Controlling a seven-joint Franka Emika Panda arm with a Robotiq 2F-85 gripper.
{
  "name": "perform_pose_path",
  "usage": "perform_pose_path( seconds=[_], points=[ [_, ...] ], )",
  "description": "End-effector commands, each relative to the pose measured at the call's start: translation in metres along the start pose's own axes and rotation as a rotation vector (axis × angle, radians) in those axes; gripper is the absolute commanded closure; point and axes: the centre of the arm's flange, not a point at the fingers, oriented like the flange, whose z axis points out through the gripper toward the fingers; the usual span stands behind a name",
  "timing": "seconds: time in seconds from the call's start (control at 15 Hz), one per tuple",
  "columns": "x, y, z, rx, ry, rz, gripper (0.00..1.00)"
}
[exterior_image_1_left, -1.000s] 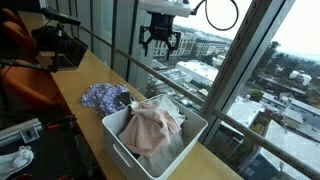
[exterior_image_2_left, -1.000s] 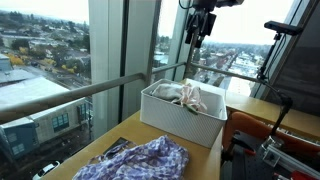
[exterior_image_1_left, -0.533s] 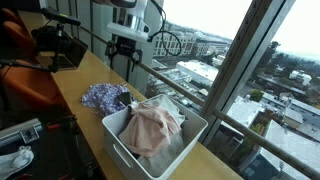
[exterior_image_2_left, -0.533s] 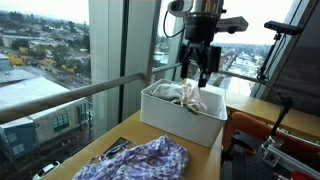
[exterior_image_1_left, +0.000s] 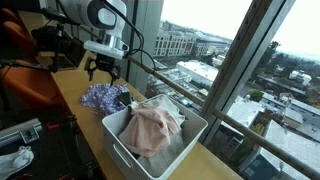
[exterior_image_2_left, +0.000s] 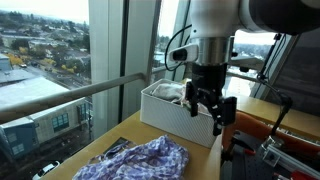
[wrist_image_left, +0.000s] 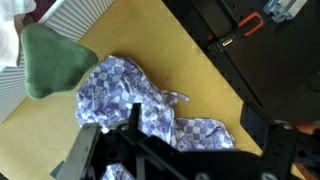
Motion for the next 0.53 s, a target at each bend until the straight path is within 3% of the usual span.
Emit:
perform_pose_path(
  seconds=[0.0, 0.47],
  points=[
    [-0.002, -0.017, 0.003, -0.070, -0.025, 0.024, 0.00],
    [0.005, -0.030, 0.015, -0.308, -0.115, 0.095, 0.00]
  ],
)
